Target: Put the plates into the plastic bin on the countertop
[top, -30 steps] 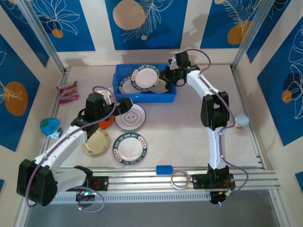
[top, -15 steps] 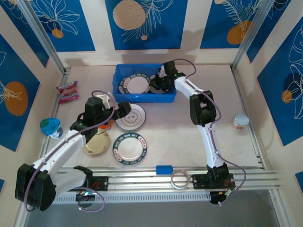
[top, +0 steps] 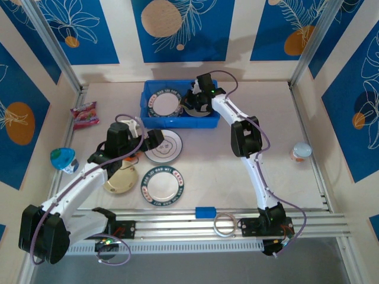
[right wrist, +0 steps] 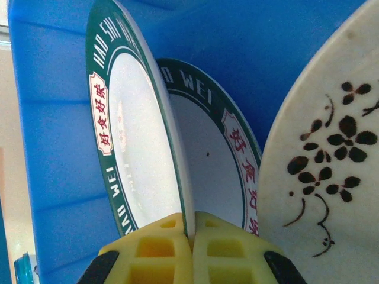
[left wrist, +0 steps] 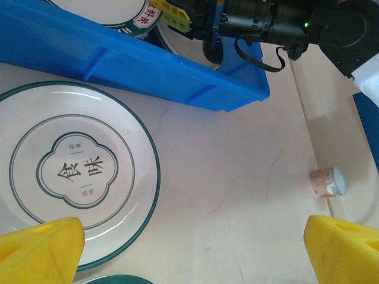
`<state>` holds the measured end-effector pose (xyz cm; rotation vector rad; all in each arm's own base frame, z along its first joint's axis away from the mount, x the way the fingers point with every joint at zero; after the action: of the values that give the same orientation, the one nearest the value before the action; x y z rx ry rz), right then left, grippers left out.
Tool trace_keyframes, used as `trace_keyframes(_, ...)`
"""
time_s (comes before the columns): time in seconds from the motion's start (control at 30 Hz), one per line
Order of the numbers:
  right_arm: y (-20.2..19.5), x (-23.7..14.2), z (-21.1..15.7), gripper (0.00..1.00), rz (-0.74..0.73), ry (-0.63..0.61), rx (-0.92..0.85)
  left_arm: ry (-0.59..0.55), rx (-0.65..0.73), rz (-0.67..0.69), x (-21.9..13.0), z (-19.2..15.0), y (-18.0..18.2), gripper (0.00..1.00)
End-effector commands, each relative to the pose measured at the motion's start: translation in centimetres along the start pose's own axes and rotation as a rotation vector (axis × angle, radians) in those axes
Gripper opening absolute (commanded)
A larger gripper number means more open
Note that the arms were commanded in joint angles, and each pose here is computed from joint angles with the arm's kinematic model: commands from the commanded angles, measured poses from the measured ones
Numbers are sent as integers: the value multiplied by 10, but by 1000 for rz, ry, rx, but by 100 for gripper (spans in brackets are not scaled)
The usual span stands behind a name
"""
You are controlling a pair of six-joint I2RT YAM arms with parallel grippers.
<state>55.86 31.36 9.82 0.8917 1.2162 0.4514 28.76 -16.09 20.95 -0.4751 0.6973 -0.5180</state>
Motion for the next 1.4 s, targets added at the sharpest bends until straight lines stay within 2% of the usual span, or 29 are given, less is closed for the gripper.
trace_keyframes(0.0,9,8,-15,7,-12,38,-29,-7,9,26,-2,0,6,95)
trace_keyframes(0.37,16,3,-21,34,-94,12,-80,-16,31,24,-2,7,3,95)
trace_keyframes(0.93,10,-33,-23,36,-252,-42,-100,-36,25,35,3,9,6,94)
trace_keyframes(1.37,20,-56,-29,33,-232,-43,-126,-28,35,59,5,7,10,94)
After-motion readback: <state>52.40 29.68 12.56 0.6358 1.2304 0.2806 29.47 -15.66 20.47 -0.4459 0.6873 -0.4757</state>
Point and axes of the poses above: each hand's point on the last joint's axis, 136 mm out from that joint toward the fingers, its own x axis out along the fingers, its own y axis along the line the jaws close on, z = x × y, the point moved 3 cm from there along -x, back along the fingers, and after that the axes turned 10 degrees about x, right-handed, at the moved point
